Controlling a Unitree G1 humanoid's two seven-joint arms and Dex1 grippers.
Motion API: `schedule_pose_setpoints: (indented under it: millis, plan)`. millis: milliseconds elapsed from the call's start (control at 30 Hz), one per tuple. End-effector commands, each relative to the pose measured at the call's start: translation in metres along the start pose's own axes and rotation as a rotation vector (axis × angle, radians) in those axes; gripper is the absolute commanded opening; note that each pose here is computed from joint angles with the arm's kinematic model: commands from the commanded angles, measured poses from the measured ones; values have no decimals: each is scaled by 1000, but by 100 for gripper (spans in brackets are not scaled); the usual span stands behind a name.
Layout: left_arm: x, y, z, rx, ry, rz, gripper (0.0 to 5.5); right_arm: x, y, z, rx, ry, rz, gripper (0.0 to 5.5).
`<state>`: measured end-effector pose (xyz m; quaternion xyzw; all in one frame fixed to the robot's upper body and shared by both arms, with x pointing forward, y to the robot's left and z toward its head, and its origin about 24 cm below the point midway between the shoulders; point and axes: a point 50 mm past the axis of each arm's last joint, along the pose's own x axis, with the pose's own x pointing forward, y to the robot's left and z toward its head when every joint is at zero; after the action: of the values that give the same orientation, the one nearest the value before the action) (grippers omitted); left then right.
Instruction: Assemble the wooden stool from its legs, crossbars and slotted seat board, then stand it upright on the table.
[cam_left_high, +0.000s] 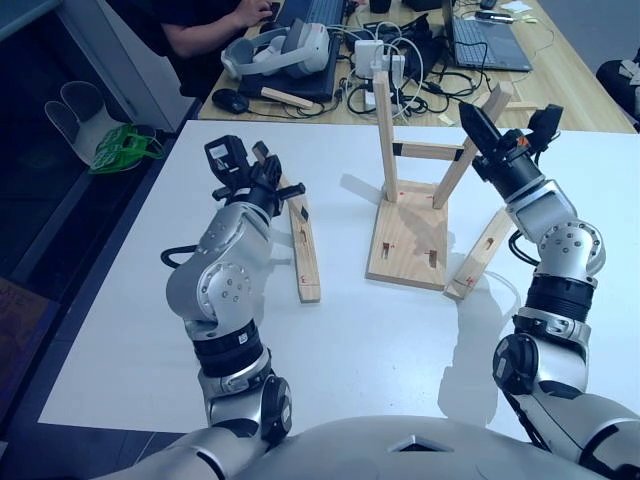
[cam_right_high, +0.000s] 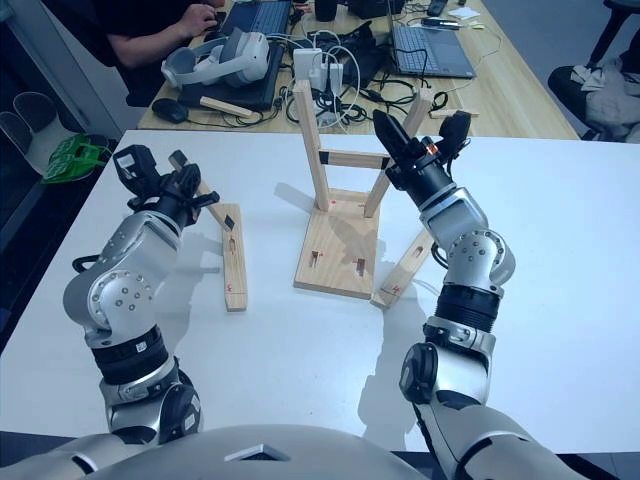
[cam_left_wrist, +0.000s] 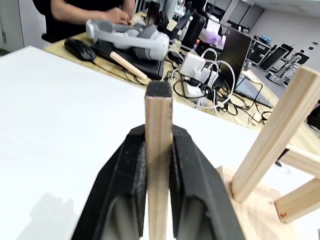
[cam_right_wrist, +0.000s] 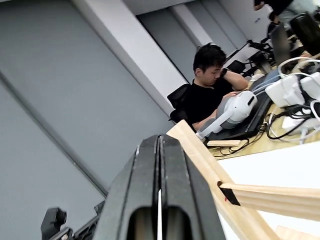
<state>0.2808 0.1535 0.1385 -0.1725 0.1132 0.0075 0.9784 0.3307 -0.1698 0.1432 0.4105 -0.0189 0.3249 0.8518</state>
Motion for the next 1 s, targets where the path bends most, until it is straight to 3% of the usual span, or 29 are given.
schedule_pose_setpoints:
  millis: [33,433,500,600,667,867,1000]
  plan:
    - [6,0,-9,45,36,39,39,12,7,-3,11,27,28,0]
    - [18,0,-21,151,23,67,39,16,5,-7,17,59,23,0]
    - [19,-4,-15,122,-13,49,39,16,20,-20,-47,215,117,0]
    - [19,-10,-4,111,-67,14,39,4,36,-80,-386,801,301,0]
    - [20,-14,-1,107,-75,-6,39,5,35,-102,-487,1001,401,0]
    - [23,-25,1,102,-66,-64,39,40,53,-141,-346,1072,591,0]
    - [23,-30,2,106,-59,-96,39,68,54,-157,-408,1010,559,0]
